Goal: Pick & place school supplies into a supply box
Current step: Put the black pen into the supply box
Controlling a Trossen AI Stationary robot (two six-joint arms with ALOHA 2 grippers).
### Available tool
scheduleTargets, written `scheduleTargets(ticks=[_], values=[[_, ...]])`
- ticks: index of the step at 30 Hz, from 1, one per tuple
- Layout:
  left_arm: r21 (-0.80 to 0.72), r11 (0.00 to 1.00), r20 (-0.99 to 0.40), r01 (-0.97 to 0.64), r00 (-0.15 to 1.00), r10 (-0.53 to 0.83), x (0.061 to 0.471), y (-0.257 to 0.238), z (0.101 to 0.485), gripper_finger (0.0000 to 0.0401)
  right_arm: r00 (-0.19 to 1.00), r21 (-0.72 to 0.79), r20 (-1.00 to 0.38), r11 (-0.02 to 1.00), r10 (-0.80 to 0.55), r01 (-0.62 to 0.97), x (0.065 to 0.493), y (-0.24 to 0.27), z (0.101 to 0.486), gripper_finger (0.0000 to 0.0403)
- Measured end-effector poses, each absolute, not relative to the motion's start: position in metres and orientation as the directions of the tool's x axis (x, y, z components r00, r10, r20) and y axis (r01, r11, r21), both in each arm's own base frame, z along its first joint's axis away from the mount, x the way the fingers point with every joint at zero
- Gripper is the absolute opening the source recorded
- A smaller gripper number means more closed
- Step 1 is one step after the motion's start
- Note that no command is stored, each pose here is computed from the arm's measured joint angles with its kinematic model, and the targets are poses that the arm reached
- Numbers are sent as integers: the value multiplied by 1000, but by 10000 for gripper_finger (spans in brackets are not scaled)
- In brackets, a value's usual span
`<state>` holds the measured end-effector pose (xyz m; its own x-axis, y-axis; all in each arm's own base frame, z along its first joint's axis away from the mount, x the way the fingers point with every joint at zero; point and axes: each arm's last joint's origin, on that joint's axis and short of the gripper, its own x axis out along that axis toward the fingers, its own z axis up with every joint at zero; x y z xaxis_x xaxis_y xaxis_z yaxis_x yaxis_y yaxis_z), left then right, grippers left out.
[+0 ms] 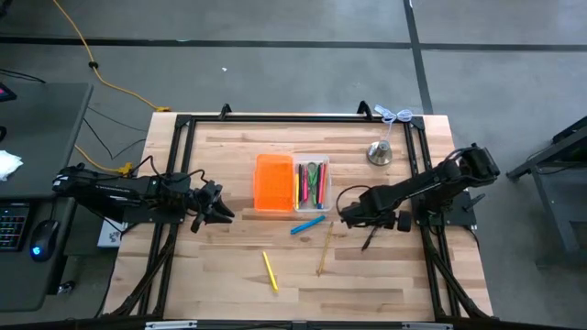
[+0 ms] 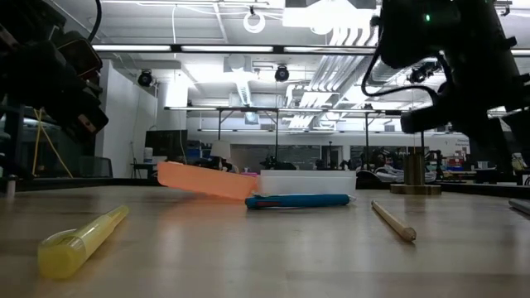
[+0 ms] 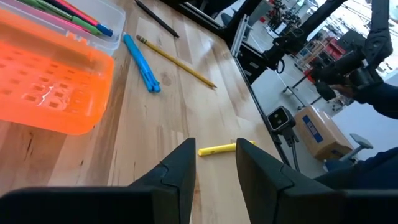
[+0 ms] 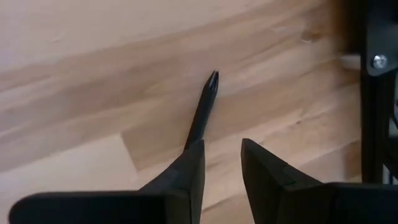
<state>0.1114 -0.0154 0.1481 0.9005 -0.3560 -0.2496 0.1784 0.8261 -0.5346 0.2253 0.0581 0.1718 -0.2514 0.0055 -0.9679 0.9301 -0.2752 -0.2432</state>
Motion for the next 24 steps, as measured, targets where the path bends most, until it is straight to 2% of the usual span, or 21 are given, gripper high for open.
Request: scheduleTargets(ticks=[6, 13, 19, 24], values=[[-539, 819, -247, 194, 894, -375, 111, -16, 148, 145, -173, -176, -984, -281, 34, 943, 224, 57, 150, 83], [-548, 815, -247, 189, 894, -373, 111, -16, 148, 145, -215, -216, -976, -293, 36, 932, 213, 54, 140, 83], [-555, 811, -248, 183, 895, -371, 111, -16, 148, 145, -151, -162, -987, -303, 60, 939, 208, 51, 124, 83], [-558, 810, -248, 180, 895, -370, 111, -16, 148, 145, -166, -176, -984, -307, 57, 935, 207, 48, 122, 83]])
